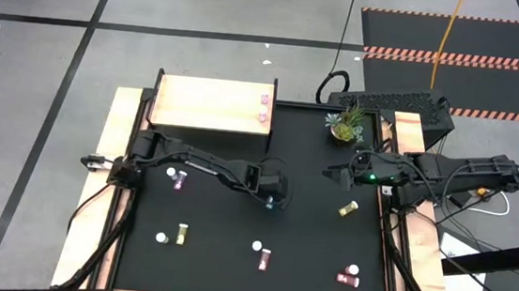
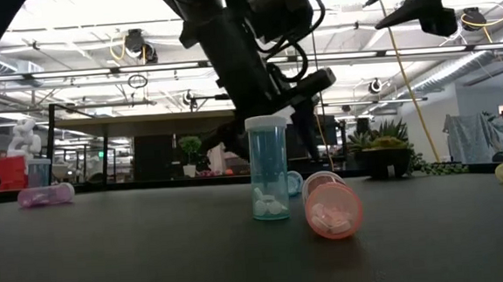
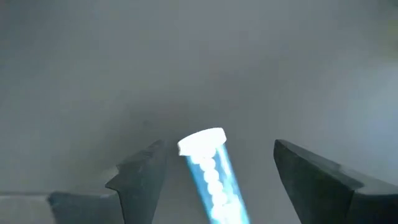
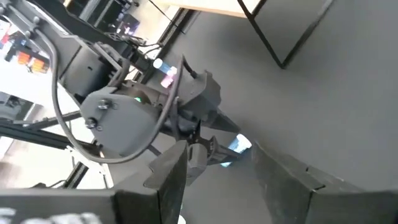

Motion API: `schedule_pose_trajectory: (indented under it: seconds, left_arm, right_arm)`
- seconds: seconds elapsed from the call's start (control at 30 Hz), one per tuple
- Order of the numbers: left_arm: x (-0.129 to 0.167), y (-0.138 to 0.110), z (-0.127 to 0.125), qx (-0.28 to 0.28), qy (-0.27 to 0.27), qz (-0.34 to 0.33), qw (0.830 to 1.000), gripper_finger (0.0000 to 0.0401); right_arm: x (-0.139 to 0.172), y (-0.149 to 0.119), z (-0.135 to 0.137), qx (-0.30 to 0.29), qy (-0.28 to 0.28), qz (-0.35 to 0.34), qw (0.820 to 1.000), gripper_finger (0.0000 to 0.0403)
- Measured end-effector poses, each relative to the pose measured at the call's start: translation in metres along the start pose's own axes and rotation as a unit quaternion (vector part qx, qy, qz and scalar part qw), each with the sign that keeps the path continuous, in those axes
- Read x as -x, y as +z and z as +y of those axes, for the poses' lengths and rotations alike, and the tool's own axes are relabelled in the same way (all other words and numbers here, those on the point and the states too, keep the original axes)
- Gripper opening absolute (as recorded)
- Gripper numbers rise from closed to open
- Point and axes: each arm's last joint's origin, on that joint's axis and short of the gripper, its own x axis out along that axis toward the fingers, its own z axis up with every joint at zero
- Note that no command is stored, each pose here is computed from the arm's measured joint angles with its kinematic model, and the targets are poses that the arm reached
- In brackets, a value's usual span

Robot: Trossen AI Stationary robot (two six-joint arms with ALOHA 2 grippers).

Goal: Pick and place medicine bottles onto shelf by color
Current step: Put the top right blue pill bottle on the shelf

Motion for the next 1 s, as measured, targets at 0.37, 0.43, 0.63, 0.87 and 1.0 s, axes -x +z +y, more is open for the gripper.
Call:
schedule_pose_trajectory:
  seconds: [0.37,0.43,0.63,0.87,1.0]
  left_arm:
    - [-0.002,0.002,0.003,0.012,0.016,-0.012,1.0,0.0245]
    - [-0.003,0.004,0.004,0.012,0.015,-0.014,1.0,0.0219]
    - [-0.017,0.0,0.003,-0.007,-0.007,0.011,1.0,0.0158]
    - [-0.02,-0.005,0.002,-0.011,-0.009,0.026,1.0,0.015]
    - [-0.021,-0.003,0.003,-0.01,-0.007,0.025,1.0,0.0149]
  right_arm:
    - [0.009,0.0,-0.006,0.005,-0.005,0.004,1.0,0.0173]
    - [0.01,-0.001,-0.006,0.006,-0.005,0.01,1.0,0.0173]
    - [0.012,-0.001,-0.007,0.004,0.002,0.016,1.0,0.0173]
    - [0.015,-0.003,-0.006,0.007,0.01,0.02,1.0,0.0173]
    - [0.016,-0.004,-0.006,0.009,0.011,0.023,1.0,0.0173]
